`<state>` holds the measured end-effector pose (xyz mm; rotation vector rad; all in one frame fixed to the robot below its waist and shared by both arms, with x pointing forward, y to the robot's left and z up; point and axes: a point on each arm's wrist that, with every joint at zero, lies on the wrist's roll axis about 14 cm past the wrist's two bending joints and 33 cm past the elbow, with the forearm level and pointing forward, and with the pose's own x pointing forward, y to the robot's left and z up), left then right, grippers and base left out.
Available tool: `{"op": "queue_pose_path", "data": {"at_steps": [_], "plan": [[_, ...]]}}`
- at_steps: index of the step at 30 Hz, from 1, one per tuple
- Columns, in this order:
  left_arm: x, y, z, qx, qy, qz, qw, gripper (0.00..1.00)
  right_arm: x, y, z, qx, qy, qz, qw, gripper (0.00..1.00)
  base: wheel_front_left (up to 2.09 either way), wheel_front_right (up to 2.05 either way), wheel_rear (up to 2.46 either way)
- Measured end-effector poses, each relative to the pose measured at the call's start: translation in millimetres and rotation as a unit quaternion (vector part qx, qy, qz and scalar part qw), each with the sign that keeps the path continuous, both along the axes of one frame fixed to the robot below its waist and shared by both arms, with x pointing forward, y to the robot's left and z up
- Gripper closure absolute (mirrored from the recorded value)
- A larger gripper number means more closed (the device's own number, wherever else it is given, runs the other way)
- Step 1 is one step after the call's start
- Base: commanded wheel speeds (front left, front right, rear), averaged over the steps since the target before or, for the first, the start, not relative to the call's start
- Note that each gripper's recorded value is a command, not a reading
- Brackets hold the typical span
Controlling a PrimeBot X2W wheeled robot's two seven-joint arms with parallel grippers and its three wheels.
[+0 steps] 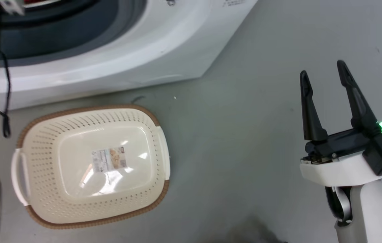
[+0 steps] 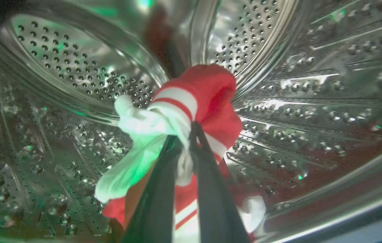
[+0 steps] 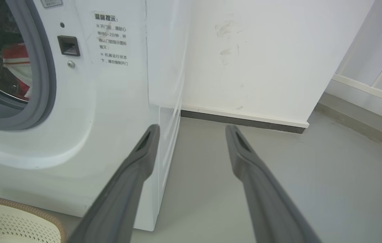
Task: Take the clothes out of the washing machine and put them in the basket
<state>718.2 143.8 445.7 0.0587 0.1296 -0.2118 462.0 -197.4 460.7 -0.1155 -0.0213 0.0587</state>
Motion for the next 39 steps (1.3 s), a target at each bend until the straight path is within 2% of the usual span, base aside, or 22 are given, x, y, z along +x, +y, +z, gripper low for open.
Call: {"op": "queue_pose_path", "data": {"at_steps": [1,14,31,35,39], "plan": [[-20,-1,11,0.006,-0.010,-0.009,1.000,1.00,-5,4,12,0.002,-0.013,0.005,1.000,0.00,0.00,0.00,0.00],[-115,-1,76,-0.025,-0.085,-0.031,0.996,1.00,-29,21,61,0.007,-0.067,0.025,0.997,0.00,0.00,0.00,0.00],[-267,14,156,-0.058,-0.189,-0.013,0.980,1.00,-59,46,94,0.019,-0.106,0.056,0.993,0.00,0.00,0.00,0.00],[-293,12,143,-0.048,-0.146,-0.017,0.988,1.00,-61,53,95,0.022,-0.108,0.067,0.992,0.00,0.00,0.00,0.00],[-306,10,97,-0.038,-0.060,-0.022,0.997,1.00,-58,61,93,0.024,-0.105,0.078,0.991,0.00,0.00,0.00,0.00]]}}
